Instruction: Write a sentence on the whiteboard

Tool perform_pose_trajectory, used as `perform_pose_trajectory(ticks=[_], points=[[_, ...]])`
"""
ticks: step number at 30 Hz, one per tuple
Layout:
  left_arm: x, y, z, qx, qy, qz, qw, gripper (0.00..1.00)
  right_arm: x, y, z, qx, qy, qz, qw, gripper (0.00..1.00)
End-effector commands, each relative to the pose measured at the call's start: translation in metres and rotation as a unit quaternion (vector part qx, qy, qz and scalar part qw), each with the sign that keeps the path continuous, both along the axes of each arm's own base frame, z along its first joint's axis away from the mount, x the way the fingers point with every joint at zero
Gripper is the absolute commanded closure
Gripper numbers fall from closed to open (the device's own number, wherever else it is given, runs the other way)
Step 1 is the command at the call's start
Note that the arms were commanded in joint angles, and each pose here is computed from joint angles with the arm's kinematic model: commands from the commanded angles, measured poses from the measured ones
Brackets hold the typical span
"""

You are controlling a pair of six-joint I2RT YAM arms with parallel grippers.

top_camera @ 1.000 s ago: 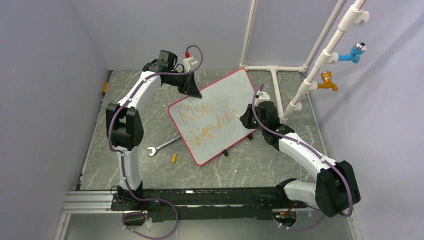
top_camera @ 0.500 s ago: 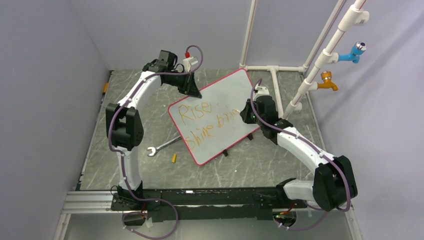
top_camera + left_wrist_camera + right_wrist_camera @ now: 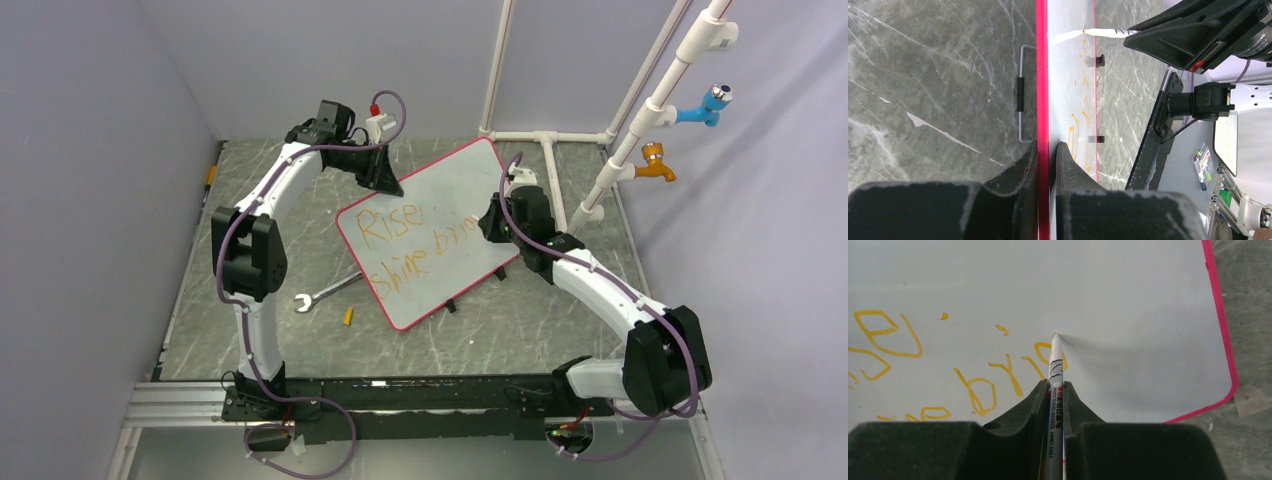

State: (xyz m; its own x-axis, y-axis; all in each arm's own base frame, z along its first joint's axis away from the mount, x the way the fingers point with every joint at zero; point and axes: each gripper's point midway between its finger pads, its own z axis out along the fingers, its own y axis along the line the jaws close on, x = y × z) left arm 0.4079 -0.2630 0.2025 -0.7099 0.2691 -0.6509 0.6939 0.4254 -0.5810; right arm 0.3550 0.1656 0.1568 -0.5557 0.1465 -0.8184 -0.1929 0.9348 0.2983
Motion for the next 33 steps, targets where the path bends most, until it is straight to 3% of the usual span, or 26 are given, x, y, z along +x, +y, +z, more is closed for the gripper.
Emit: perform_pose_trajectory(ticks=[1, 18, 33], points=[[-0.010, -0.007, 0.010, 0.016, -0.058, -0.031, 0.998, 1.00, 0.004, 0.003, 0.014, 0.003, -0.021, 0.006, 1.000, 1.00], [-0.010, -0.007, 0.013, 0.016, -0.065, -0.031, 0.997, 1.00, -0.034, -0.012, -0.026, -0.023, 0.044, 0.008, 0.999, 1.00], [-0.012, -0.006, 0.016, 0.015, -0.067, -0.031, 0.997, 1.00, -0.057, -0.001, -0.032, -0.014, 0.069, 0.046, 0.996, 1.00]])
